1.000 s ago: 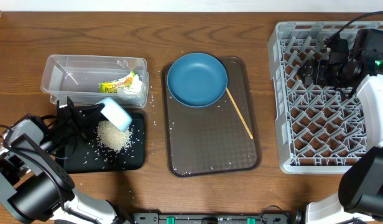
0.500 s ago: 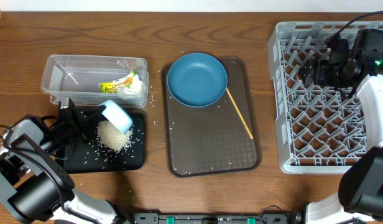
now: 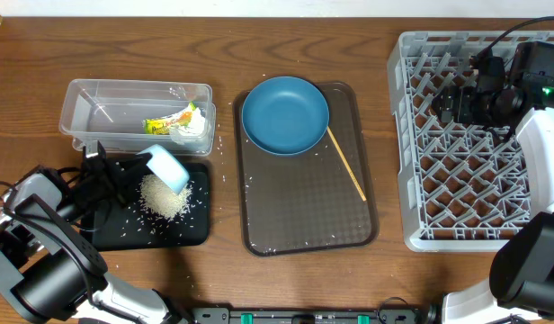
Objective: Sort waste into correct bins and load items into the dishwasher rack
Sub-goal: 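Tilt the white bowl with the left gripper, pouring rice onto the black tray, then carry the empty white bowl right and set it on the brown tray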
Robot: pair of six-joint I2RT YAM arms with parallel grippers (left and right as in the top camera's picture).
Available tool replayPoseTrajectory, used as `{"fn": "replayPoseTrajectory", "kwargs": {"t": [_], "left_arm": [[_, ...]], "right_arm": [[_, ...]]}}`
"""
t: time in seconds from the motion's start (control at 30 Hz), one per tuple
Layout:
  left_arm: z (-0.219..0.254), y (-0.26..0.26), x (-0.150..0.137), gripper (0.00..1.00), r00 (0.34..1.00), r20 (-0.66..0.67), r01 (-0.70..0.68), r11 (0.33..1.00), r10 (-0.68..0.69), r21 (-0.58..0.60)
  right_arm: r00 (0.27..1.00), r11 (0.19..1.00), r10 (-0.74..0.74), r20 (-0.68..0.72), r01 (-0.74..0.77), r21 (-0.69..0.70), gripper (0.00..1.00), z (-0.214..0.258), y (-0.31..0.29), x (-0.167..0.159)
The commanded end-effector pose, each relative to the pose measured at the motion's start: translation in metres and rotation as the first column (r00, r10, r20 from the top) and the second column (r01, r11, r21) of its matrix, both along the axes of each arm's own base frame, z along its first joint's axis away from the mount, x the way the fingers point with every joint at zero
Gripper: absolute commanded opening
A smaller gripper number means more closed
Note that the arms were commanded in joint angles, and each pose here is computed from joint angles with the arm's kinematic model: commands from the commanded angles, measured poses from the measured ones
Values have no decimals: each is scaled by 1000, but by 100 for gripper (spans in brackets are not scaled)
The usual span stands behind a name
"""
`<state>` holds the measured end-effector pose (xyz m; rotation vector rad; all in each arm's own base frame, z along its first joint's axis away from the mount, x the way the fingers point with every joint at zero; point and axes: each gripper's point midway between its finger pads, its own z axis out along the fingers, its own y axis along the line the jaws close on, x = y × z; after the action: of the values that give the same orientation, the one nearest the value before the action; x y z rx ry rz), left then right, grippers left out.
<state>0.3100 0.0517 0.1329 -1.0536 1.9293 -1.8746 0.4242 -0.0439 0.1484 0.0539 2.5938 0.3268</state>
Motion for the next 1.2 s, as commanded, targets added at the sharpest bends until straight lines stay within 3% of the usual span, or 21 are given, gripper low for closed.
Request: {"fn": "replayPoseTrajectory", "kwargs": {"t": [0.0,0.17,0.37,0.5,0.77,0.9,1.17], "left_arm": [[3,-9,-5,6,999,31,30,999,-31,30],[16,-26,-11,6,993,82,82,993,-89,86],[20,-52,-25,6,970,63,208,933,-235,293],[16,-82,-35,6,921,21,334,817,-388,470],[-10,-149,-27,6,817,-126,480,542,-563,690],[-11,-201,-17,6,735,-62,458,427,-675,779],[-18,-281,-19,6,625,-19,366,272,-780,890]], "right_arm": [[1000,1000,-4,-3,4,2,87,0,2,0],[1000,1000,-4,-2,4,2,87,0,2,0],[1000,1000,-4,-2,4,2,87,0,2,0],[1000,1000,-4,-1,4,1,87,0,2,0],[1000,1000,-4,-7,4,3,87,-1,2,-1],[1000,1000,-4,-7,4,2,87,-1,2,-1],[1000,1000,-4,-11,4,3,87,-1,2,-2]]}}
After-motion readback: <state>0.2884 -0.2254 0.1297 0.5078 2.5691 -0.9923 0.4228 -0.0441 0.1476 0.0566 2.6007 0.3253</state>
